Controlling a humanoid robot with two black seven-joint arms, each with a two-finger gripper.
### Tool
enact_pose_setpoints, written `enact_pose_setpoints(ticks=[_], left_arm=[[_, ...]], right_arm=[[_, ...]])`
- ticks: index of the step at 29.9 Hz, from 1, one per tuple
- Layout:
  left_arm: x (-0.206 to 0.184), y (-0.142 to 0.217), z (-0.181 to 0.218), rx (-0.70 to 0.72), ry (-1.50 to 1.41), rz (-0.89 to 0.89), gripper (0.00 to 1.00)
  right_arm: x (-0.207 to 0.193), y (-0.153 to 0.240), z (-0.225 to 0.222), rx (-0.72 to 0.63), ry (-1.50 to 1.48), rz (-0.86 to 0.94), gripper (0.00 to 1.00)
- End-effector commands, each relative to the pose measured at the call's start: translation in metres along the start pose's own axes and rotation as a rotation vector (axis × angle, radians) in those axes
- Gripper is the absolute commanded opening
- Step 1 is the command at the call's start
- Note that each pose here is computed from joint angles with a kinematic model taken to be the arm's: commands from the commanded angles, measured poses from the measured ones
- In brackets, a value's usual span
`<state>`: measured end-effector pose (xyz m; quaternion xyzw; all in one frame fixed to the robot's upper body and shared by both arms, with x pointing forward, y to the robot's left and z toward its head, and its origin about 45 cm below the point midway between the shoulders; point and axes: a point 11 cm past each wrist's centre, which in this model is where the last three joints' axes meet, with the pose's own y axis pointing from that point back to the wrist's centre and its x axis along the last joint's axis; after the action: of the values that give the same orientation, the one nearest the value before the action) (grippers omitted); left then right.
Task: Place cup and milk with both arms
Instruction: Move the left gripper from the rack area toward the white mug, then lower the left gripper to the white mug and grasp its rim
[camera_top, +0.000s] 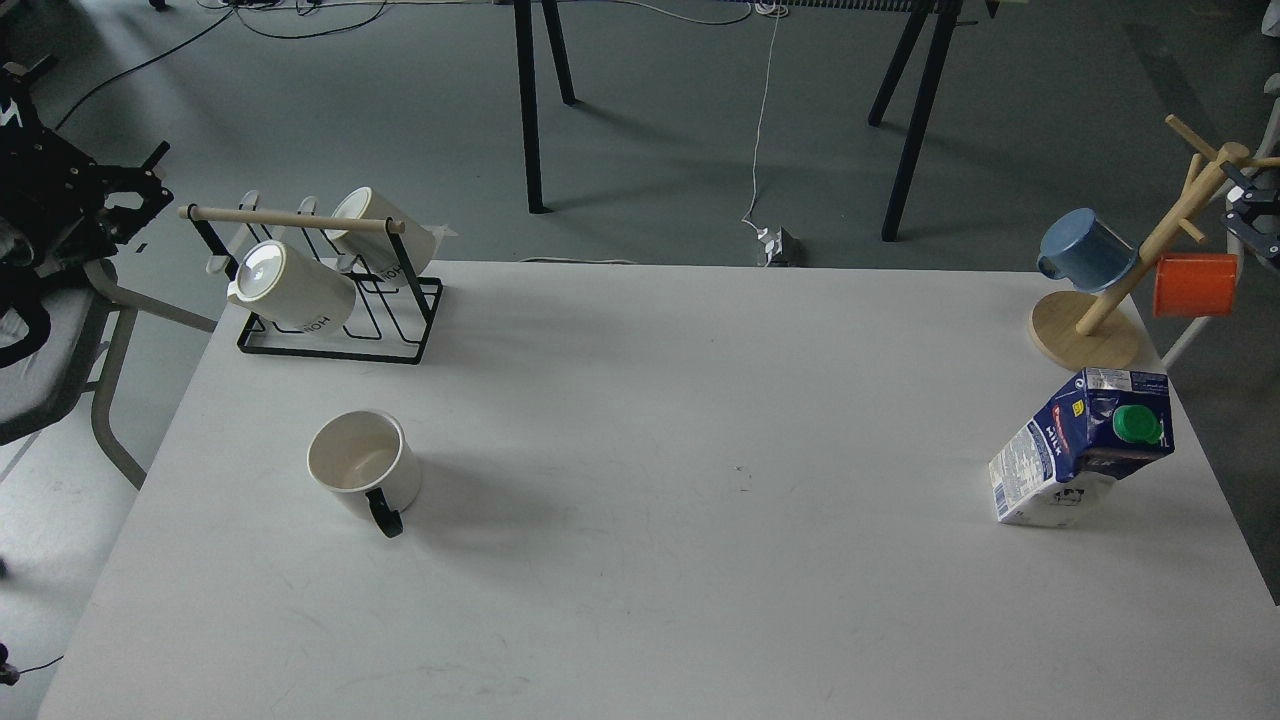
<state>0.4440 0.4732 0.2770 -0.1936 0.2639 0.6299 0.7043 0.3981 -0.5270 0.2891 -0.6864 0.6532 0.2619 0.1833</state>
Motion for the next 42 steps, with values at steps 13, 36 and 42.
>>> enact_pose_setpoints(ticks=[13,36,42], left_arm=[[0.028,0.040,0.068,0.114,-0.745,0.140,1.00],[-0.075,0.076,-0.070,0.481,-1.797,-0.709,1.00],[-0.048,0.097,-0.099,0.651,-1.874,-0.799,1.00]], right_arm=[[0.003,0.007,-0.019,0.033,0.018,0.014,0.99],[0.017,0.019,-0.023,0.029,0.035,0.055,0.99],[0.017,0.019,-0.022,0.029,0.034,0.055,0.99]])
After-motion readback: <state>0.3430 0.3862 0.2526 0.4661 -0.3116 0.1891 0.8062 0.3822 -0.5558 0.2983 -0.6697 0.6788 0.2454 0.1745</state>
